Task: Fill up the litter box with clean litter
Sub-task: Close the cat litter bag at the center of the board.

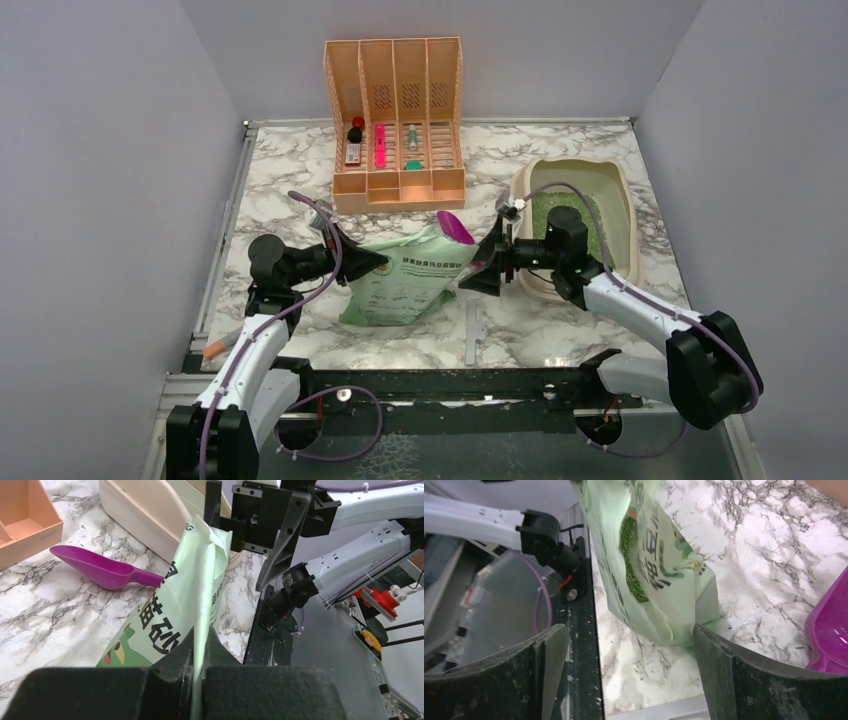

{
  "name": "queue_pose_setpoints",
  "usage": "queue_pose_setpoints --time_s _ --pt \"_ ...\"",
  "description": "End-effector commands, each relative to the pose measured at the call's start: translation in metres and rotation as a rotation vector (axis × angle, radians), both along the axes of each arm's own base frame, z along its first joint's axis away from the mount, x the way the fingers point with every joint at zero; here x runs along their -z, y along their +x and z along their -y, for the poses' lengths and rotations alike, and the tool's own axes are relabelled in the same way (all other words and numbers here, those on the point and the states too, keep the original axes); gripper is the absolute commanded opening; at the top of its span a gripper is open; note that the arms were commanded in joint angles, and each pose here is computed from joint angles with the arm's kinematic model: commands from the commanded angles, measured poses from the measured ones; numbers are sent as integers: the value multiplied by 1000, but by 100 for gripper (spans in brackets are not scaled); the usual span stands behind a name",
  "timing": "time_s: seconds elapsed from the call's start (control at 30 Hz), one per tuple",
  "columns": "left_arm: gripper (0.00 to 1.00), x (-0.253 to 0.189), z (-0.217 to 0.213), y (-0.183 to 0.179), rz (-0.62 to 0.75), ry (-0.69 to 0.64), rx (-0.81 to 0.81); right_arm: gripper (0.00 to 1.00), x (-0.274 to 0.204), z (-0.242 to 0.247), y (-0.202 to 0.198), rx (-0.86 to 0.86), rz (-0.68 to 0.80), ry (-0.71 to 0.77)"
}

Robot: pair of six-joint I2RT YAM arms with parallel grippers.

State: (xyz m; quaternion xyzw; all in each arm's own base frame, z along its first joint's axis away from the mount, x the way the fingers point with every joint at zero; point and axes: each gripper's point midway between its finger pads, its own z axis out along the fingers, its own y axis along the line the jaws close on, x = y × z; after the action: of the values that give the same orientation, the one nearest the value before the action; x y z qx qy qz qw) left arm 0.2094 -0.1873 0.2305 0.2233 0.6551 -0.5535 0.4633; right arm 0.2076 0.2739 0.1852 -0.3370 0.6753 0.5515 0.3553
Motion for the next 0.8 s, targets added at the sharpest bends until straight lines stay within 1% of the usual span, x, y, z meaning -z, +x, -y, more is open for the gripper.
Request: queue_pose_setpoints --time_s 0.0,0.07,0.17,0.23,0.3,0.33,0.37,0.4,0.43,0.47,0.5,0.57,0.6,0.63,0.67,0.7,0.77 --pt "0 -36 -2 1 167 -33 -36 100 -14 3 -2 -35 367 68" --pt "0 -37 -2 1 171 -31 -23 100 -15 3 1 -44 470 68" --pt "0 -43 -1 0 185 -33 -14 100 -9 2 20 6 541 32" --pt "0 -47 -1 -1 196 -34 -9 100 -10 -3 18 -50 565 50" --pt "0 -49 -1 -1 202 -34 -5 100 -14 -10 10 -151 562 100" --pt "0 -50 -1 -1 206 -36 -6 100 -13 -14 9 -183 533 119" --pt "0 -52 -1 0 209 -38 -9 97 -10 -17 10 -197 479 132" --pt "0 -53 -1 0 212 -40 -11 93 -8 -20 10 -218 429 146" --pt "0 -55 -1 0 216 -43 -12 86 -7 -23 10 -241 383 161" --pt "0 -56 -1 1 219 -46 -16 77 -8 -24 9 -258 344 180" --pt "0 -57 -1 1 223 -48 -18 65 -9 -25 8 -255 313 202" --pt "0 -59 -1 2 227 -52 -24 47 -17 -25 4 -242 266 256" --pt "0 -61 -2 3 229 -56 -30 31 -19 -24 0 -261 244 270" --pt "0 -63 -2 3 230 -59 -32 8 -19 -23 -4 -286 209 272" --pt "0 -64 -2 4 227 -62 -33 2 -21 -21 -4 -281 163 275" --pt "0 -66 -2 5 226 -66 -35 1 -24 -18 -3 -254 68 279" --pt "0 -70 -2 8 217 -72 -38 1 -35 -11 -6 -226 -17 301"
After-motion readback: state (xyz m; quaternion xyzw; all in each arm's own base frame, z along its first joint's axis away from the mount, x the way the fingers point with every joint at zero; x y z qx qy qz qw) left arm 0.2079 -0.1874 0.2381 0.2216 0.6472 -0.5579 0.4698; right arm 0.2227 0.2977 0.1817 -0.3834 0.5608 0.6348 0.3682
